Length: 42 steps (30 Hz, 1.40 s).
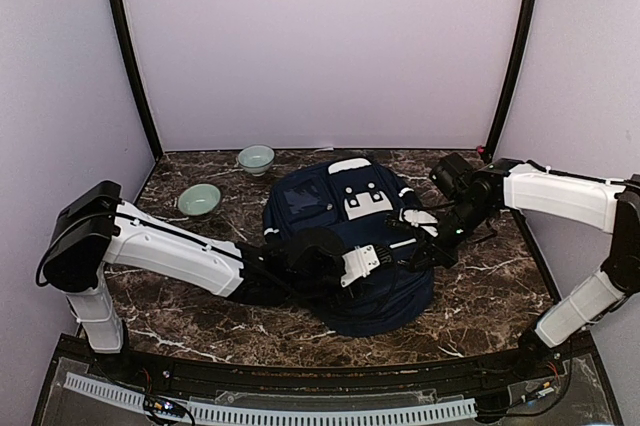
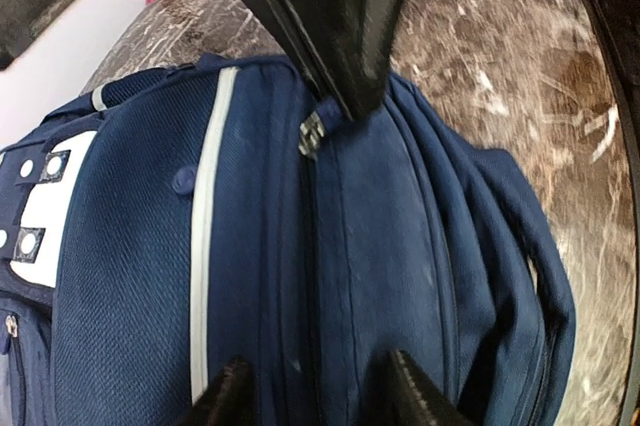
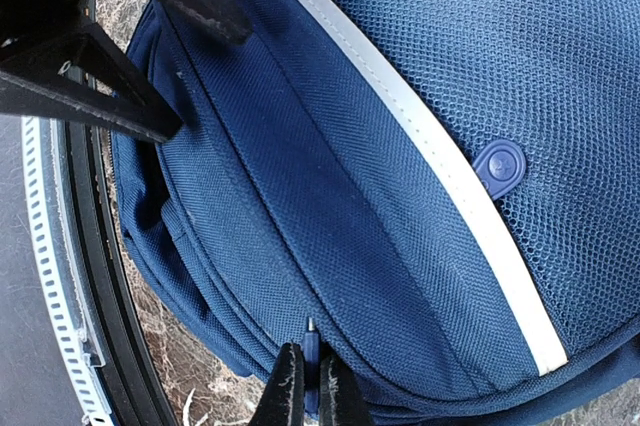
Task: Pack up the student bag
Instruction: Hold the upper front pocket of the student bag, then zip the upper front pocket of the student bag.
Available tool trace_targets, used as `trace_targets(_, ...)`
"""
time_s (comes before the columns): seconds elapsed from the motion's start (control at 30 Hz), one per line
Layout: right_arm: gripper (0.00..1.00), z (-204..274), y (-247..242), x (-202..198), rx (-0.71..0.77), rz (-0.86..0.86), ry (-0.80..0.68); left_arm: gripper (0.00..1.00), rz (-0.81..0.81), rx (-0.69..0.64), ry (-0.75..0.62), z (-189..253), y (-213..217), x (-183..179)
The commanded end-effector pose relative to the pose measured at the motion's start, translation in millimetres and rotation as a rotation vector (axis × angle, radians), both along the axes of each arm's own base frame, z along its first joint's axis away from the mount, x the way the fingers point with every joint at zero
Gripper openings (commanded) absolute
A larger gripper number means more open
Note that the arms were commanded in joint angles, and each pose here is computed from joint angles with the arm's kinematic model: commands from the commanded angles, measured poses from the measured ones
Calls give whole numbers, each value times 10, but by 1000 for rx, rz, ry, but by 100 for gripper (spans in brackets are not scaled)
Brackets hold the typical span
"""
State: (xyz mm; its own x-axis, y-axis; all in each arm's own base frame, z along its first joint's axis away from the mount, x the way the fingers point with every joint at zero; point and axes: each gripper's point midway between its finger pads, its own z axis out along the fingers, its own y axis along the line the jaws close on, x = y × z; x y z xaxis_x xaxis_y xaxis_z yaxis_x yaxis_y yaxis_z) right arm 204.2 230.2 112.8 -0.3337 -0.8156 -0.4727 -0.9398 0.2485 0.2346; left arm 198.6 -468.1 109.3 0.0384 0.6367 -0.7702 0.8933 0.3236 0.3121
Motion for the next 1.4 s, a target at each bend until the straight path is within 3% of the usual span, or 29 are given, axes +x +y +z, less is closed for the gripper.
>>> trace_targets(0.0, 0, 149, 128, 106, 75, 6, -76, 40, 10, -78, -31, 240, -179, 79)
trace_targets(0.3, 0, 49, -160, 79, -18, -7, -58, 0, 18, -22, -18, 114, -131, 80)
trace_targets(0.7, 0, -120, -719, 370, -114, -92, -70, 0, -77, 41, 29, -32, 126, -172)
trace_targets(1.0, 0, -36, -672, 743, -100, -120, -128, 0, -191, 64, 30, -20, 177, -355)
trace_targets(1.37, 0, 131, -543, 1432, -78, -282, -230, 0, -197, 76, -7, -11, 195, -336)
